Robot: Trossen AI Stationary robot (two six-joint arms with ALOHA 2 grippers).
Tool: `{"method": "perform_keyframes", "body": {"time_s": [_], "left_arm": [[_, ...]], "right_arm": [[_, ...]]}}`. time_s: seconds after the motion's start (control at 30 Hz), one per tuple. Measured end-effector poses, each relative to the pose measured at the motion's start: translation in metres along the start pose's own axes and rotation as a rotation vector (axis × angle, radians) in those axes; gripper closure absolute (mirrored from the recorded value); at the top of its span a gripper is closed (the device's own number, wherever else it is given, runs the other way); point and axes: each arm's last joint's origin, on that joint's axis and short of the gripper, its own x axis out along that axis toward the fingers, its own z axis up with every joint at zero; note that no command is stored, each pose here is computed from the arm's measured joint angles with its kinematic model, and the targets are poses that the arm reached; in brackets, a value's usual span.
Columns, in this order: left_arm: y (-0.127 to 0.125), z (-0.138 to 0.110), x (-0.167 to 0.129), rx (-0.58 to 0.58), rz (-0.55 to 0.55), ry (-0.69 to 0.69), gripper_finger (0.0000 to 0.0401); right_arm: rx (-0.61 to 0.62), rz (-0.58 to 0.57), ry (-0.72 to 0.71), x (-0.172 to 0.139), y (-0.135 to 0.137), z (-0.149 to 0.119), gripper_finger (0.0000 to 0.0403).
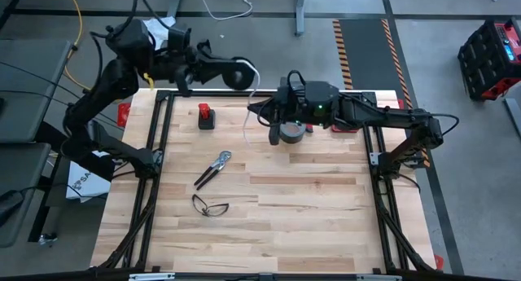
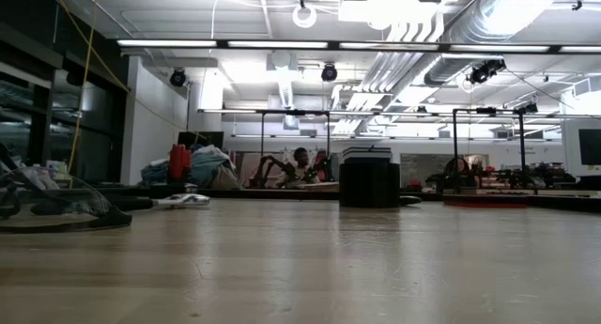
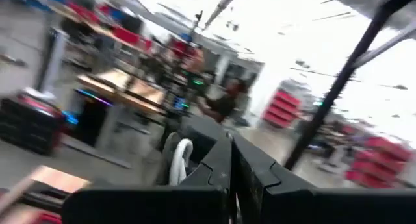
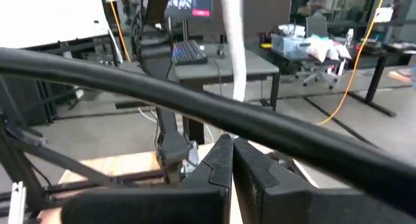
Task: Coil cords
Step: Coil the white wire onto the black spool
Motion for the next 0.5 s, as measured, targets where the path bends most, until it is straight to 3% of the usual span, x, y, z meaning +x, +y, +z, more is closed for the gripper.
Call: {"method": "perform_keyframes", "body": {"time_s": [0.13,0.33,0.5], "left_arm": [[-0.004,0.002,-0.003,-0.063,-0.021,-0.008,0.0401],[-0.007,0.01,0.0,0.018,0.013,-0.137,0.0401],[-0.001,0.009,0.012,-0.007,0.005,-0.172,0.0401]], "right_arm": [[0.003,0.039,-0.049,0.0,0.001,0.005,0.0403],[0.013,0.056,-0.077,0.003,0.002,0.006,0.0403],[0.036,0.068,-0.104,0.007,0.003,0.005,0.0403]]}}
